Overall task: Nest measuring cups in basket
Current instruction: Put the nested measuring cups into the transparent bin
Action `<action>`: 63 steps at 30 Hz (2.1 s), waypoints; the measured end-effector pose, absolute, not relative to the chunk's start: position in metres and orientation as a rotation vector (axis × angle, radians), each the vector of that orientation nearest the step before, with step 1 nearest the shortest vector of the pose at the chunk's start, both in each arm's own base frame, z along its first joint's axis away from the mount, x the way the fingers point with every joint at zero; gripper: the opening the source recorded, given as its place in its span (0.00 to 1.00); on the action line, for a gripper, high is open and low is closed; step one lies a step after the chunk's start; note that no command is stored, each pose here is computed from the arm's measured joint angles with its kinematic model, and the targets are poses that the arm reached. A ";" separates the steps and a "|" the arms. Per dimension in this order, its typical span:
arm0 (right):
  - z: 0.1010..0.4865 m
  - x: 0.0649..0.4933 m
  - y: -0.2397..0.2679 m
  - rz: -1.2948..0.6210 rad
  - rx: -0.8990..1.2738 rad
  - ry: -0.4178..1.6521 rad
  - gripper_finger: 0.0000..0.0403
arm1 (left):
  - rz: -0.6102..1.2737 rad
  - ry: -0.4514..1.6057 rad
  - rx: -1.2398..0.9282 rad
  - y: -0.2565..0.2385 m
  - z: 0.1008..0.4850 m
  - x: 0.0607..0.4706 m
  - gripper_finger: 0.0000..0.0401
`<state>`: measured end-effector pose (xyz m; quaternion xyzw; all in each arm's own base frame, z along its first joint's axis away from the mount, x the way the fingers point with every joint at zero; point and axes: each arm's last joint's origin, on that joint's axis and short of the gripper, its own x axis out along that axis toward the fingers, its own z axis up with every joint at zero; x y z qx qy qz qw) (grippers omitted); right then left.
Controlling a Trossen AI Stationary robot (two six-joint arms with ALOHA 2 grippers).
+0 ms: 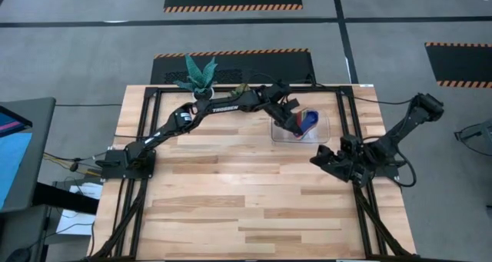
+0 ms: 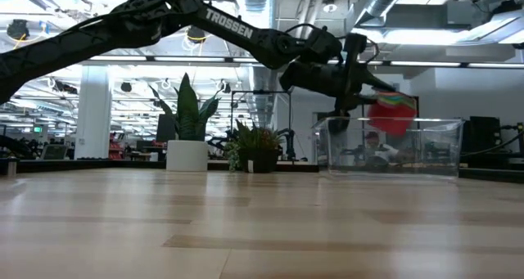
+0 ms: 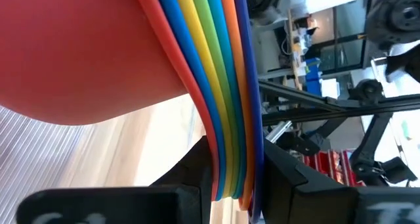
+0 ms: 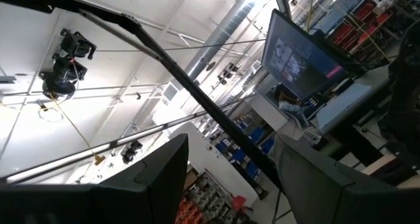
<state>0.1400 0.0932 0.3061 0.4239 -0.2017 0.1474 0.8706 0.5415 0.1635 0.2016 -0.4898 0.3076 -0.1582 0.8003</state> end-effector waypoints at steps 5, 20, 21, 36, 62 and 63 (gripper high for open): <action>0.306 0.137 0.097 0.331 0.888 -0.411 0.62 | -0.305 0.665 -1.037 0.163 0.199 0.541 0.17; 0.306 0.136 0.099 0.346 0.890 -0.408 0.62 | -0.253 0.729 -1.033 0.151 0.193 0.541 0.17; 0.306 0.136 0.099 0.346 0.889 -0.408 0.62 | -0.245 0.726 -1.029 0.150 0.193 0.542 0.17; 0.306 0.136 0.099 0.346 0.890 -0.407 0.62 | -0.202 0.814 -1.007 0.135 0.186 0.540 0.17; 0.306 0.136 0.099 0.346 0.890 -0.407 0.62 | -0.192 0.950 -0.987 0.097 0.177 0.540 0.17; 0.306 0.136 0.099 0.347 0.890 -0.407 0.62 | -0.194 0.951 -0.986 0.095 0.177 0.540 0.17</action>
